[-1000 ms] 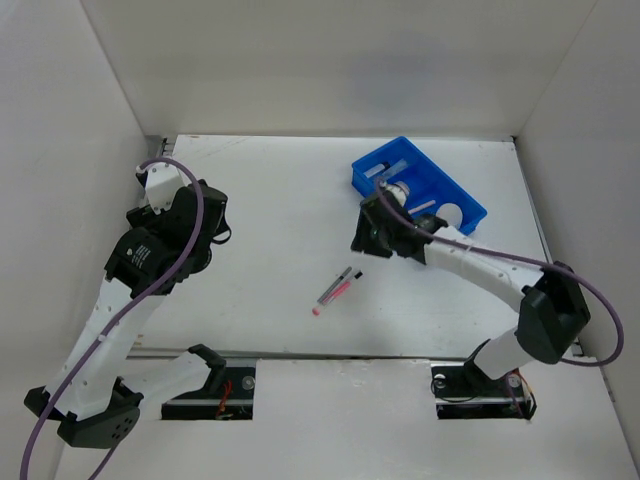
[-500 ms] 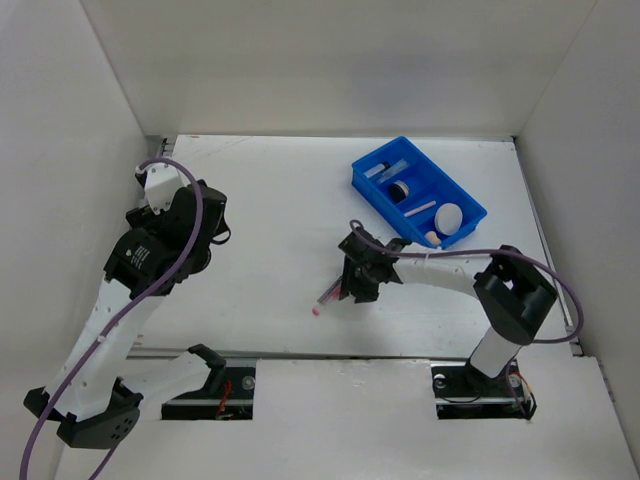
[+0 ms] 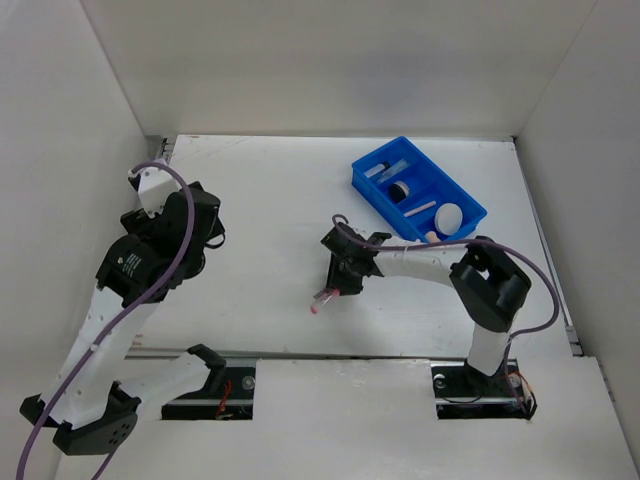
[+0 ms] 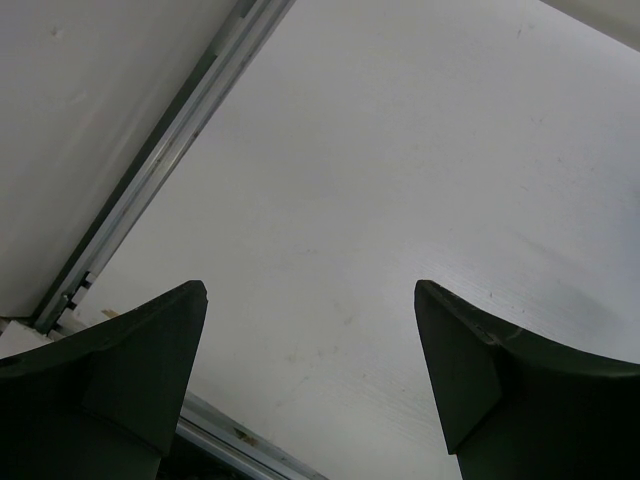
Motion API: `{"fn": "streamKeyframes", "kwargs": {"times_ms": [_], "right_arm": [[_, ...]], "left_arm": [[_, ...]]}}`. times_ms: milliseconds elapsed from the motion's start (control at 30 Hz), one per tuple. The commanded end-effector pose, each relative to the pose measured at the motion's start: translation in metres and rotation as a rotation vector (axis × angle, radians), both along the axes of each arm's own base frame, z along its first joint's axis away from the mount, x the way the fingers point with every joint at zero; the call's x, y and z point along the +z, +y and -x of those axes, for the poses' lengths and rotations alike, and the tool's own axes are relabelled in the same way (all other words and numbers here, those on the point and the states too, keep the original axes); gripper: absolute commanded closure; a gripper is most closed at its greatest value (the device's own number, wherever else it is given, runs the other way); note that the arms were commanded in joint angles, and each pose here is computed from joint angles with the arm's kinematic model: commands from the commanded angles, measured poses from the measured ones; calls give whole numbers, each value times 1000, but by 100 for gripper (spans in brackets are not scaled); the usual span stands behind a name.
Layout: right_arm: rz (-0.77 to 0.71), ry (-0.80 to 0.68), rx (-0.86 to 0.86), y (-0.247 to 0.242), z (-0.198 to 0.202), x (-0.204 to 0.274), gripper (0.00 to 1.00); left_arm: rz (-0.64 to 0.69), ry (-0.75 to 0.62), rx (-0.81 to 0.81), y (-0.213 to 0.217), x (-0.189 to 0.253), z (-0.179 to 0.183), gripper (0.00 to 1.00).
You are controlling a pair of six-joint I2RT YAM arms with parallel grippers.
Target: Organize the makeup
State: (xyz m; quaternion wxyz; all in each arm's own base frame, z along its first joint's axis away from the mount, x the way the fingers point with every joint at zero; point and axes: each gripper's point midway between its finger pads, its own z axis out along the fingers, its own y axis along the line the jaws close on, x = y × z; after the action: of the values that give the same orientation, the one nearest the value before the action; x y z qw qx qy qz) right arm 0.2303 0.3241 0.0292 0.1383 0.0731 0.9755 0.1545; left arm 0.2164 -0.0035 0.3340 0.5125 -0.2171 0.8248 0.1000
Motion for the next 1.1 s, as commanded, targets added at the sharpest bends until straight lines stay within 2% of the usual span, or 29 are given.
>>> {"fn": "streamKeyframes", "kwargs": {"times_ms": [0,133,333,400,533,767,833,1000,1067], "right_arm": [[17,-27,-27,4,-9,5,57],[78,-62,-64,-10,-15,5,62],[156,-80,-86,-33,-12,1,63],[146,-84,-95,-35,-10,5,66],[173,-74,-96,-40,-7,-1,78],[235,-78,-127,-53,-8,-9,78],[242,-112,-140,-59,-11,4,86],[273,-237,-192,-81,-22,61,91],[260,-316,-247,-89,-44,97,91]], "left_arm": [[-19,-7,10,8,3,6,18],[-19,-7,10,9,2,7,18],[-14,-14,10,9,3,6,18],[-22,-11,6,9,3,6,18],[-16,-8,-1,5,2,3,18],[-16,-8,-1,6,0,5,18],[-16,-8,-1,6,0,5,18],[-16,-8,-1,6,0,5,18],[-22,-12,7,8,1,5,18]]}}
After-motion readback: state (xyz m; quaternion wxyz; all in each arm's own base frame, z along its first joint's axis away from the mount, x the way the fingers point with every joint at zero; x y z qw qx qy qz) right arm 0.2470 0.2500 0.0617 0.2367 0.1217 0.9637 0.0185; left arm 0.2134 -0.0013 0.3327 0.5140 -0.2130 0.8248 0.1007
